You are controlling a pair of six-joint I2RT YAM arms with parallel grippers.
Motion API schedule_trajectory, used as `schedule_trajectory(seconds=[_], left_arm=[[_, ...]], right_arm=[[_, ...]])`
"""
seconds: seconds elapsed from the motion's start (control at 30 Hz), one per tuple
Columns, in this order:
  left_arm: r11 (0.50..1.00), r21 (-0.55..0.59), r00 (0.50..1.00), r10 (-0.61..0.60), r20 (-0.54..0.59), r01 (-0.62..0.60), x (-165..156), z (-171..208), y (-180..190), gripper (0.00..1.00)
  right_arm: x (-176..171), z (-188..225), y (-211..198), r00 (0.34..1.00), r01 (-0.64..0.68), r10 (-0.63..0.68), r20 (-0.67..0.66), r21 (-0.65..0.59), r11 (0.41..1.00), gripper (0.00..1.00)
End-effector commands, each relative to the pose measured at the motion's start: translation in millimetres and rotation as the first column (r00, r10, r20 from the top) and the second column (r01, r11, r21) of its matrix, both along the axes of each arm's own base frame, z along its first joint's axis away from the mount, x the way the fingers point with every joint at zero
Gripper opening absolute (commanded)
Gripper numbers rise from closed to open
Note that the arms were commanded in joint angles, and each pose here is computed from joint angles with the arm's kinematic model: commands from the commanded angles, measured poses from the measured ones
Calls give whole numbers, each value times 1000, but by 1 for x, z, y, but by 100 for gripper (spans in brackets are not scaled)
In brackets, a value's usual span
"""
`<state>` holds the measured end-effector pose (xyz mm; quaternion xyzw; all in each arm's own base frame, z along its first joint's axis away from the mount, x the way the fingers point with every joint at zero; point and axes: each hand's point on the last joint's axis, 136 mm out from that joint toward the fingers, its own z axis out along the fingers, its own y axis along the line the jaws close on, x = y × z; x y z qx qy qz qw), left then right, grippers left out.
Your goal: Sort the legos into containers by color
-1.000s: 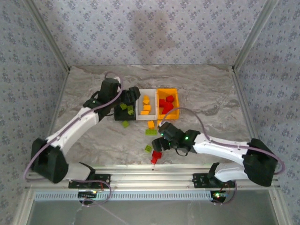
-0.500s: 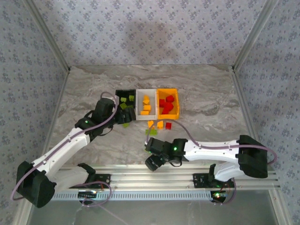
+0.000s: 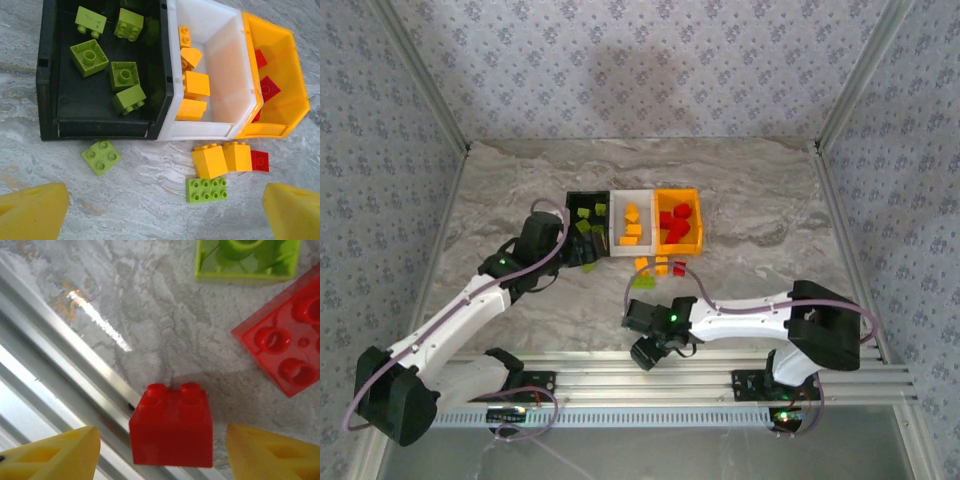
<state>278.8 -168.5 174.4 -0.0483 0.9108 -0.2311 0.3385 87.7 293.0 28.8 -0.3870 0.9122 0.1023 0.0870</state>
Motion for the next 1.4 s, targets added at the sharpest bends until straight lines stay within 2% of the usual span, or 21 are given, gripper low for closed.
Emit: schedule_trajectory(seconds=[0.0, 0.17, 0.3, 0.43, 0.57, 0.67, 0.77, 0.93, 1.07, 1.13, 1.37], left_arm=[[1000, -2, 1000, 27, 15, -27, 0, 7, 7, 99], [999, 0, 999, 32, 14, -32, 1, 7, 9, 100], [1000, 1, 1000, 26, 16, -26, 0, 7, 9, 100], [1000, -10, 999, 28, 18, -28, 0, 7, 8, 100], [1000, -16, 1000, 10, 21, -9, -2, 7, 6, 100], [1000, -23, 1000, -12, 23, 13, -5, 4, 4, 100], [999, -44, 999, -12, 33, 14, -8, 2, 3, 100], [999, -41, 999, -8, 33, 9, -13, -5, 7, 100], [998, -51, 1000, -20, 16, 21, -17, -16, 4, 100], [998, -63, 1000, -27, 14, 28, -18, -18, 1, 99], [995, -77, 997, -70, 19, 71, -21, -18, -9, 99]], right_arm=[[13, -2, -2, 999, 14, -12, 51, -50, 999, 66], [17, -6, 2, 998, 7, -3, 69, -66, 998, 59], [16, -2, 2, 997, 6, -3, 73, -39, 999, 46], [20, 16, 3, 995, 19, -21, 100, 21, 1000, 37], [37, 51, -5, 982, 69, -83, 168, 88, 994, 35], [70, 89, -15, 949, 147, -189, 253, 177, 973, 35], [117, 124, -29, 889, 268, -352, 293, 290, 919, 35], [205, 155, -55, 738, 472, -620, 265, 454, 756, 35], [264, 145, -73, 633, 596, -727, 266, 432, 677, 35], [287, 135, -75, 602, 635, -759, 248, 427, 643, 35], [341, 133, -67, 550, 669, -785, 283, 413, 618, 36]])
